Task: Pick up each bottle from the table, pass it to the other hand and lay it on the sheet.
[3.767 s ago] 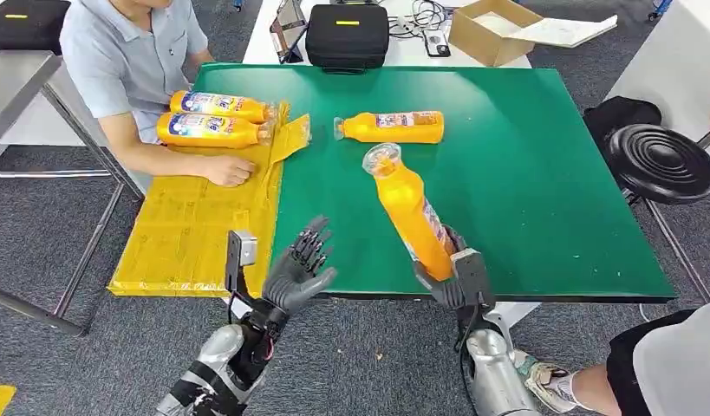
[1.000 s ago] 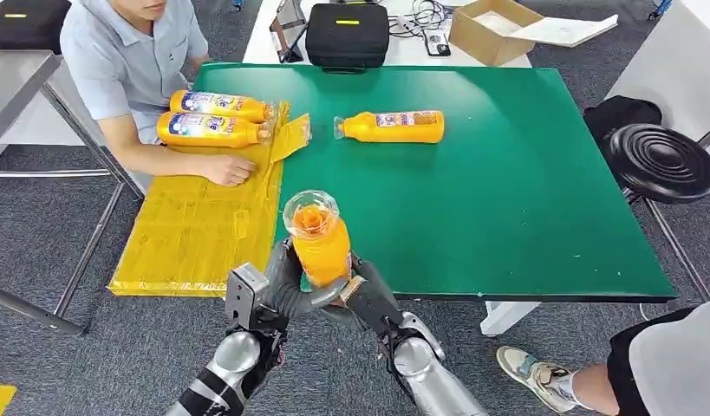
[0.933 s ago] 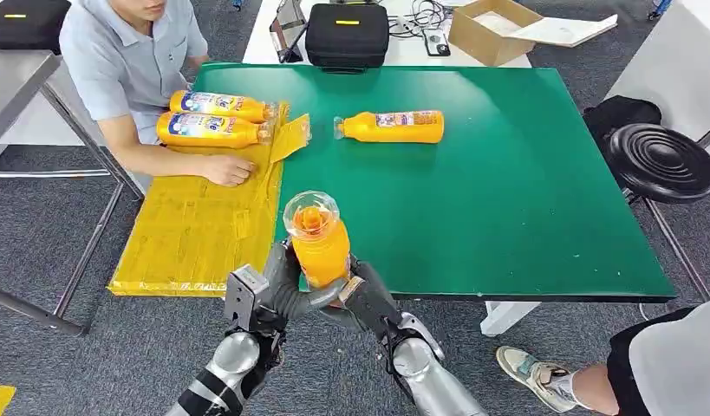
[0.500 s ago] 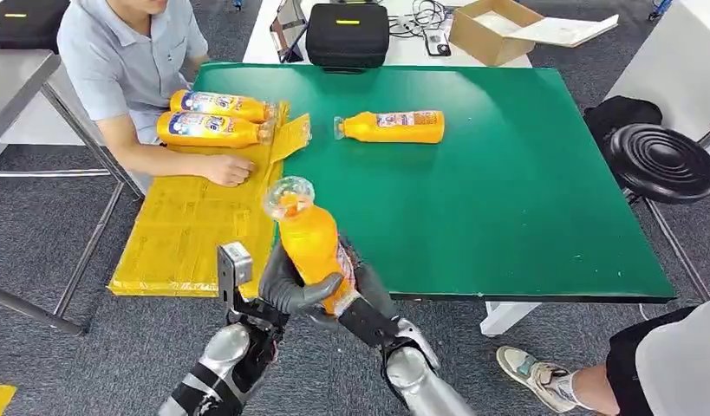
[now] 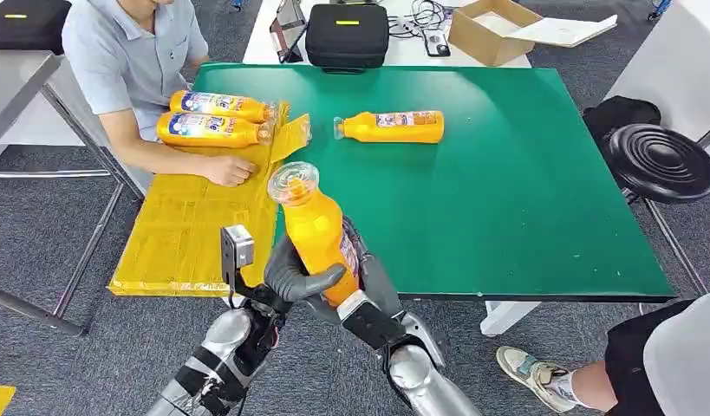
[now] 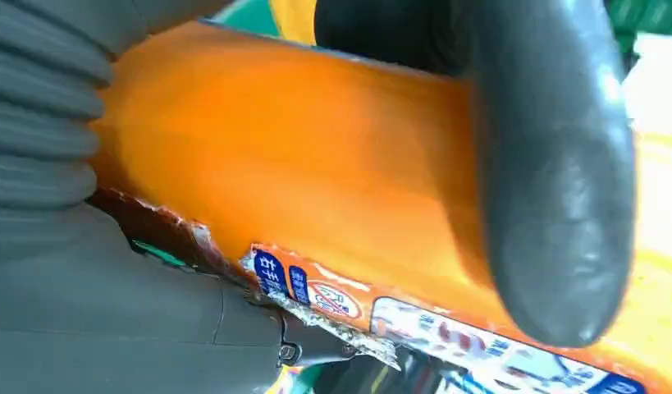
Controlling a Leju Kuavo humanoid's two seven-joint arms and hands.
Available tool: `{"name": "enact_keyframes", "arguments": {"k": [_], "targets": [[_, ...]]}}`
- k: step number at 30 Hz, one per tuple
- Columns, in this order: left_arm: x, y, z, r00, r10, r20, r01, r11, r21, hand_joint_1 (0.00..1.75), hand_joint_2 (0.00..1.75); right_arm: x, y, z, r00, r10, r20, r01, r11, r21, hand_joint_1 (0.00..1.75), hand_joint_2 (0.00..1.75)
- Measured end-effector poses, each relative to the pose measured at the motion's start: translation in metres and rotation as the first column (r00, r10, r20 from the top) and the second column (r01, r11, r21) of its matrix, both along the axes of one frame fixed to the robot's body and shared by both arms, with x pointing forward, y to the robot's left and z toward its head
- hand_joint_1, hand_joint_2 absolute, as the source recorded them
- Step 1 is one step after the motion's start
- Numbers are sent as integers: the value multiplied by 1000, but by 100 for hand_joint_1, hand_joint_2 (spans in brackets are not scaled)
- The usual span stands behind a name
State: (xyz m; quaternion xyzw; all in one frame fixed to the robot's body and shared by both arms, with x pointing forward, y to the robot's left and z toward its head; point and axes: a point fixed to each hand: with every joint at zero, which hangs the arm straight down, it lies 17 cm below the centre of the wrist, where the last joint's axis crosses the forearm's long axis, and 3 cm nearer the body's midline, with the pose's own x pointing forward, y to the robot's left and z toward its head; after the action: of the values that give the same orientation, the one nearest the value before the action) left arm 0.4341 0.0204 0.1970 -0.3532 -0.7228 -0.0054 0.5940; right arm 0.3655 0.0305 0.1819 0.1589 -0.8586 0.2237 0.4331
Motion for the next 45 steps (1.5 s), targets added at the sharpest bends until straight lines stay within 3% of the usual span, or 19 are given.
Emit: {"name": "enact_keyframes", "arguments": {"k": [4,8,11,14,20,23,26,33,34,37,39,41,45], "targets": [[20,9,8,1000,25,15,-25,999,34,175,175,-2,-5,14,1000,-7,11,6,999,47,0,0],[57,47,11,986,165,41,-168,979,117,175,175,-1,-13,22,997,-70,38,67,995,72,0,0],[85,96,15,927,347,140,-372,896,243,175,175,13,-37,27,976,-214,30,210,971,116,0,0],[107,148,21,862,467,195,-506,805,310,175,175,32,-74,30,922,-386,-31,385,905,181,0,0],[133,211,34,775,592,222,-630,695,346,175,175,48,-103,28,875,-468,-126,484,841,243,0,0],[141,229,43,709,632,312,-701,588,403,175,175,52,-109,27,865,-477,-155,501,825,262,0,0],[146,237,47,667,640,382,-739,506,444,175,175,54,-111,29,861,-480,-168,508,816,275,0,0],[151,243,44,653,641,402,-748,465,474,175,175,55,-114,29,852,-489,-185,523,803,285,0,0],[152,243,45,643,633,431,-756,432,493,175,175,55,-114,29,853,-487,-186,521,804,286,0,0],[161,236,38,613,522,593,-765,204,611,175,175,54,-107,31,865,-465,-187,501,813,295,0,0],[168,227,27,631,424,650,-741,81,667,175,175,53,-104,33,869,-456,-190,494,815,302,0,0],[172,219,3,681,314,661,-688,-36,725,175,175,52,-100,33,871,-447,-204,491,813,313,0,0],[173,215,-41,778,209,592,-573,-151,806,175,175,47,-92,29,876,-422,-234,480,814,327,0,0]]}}
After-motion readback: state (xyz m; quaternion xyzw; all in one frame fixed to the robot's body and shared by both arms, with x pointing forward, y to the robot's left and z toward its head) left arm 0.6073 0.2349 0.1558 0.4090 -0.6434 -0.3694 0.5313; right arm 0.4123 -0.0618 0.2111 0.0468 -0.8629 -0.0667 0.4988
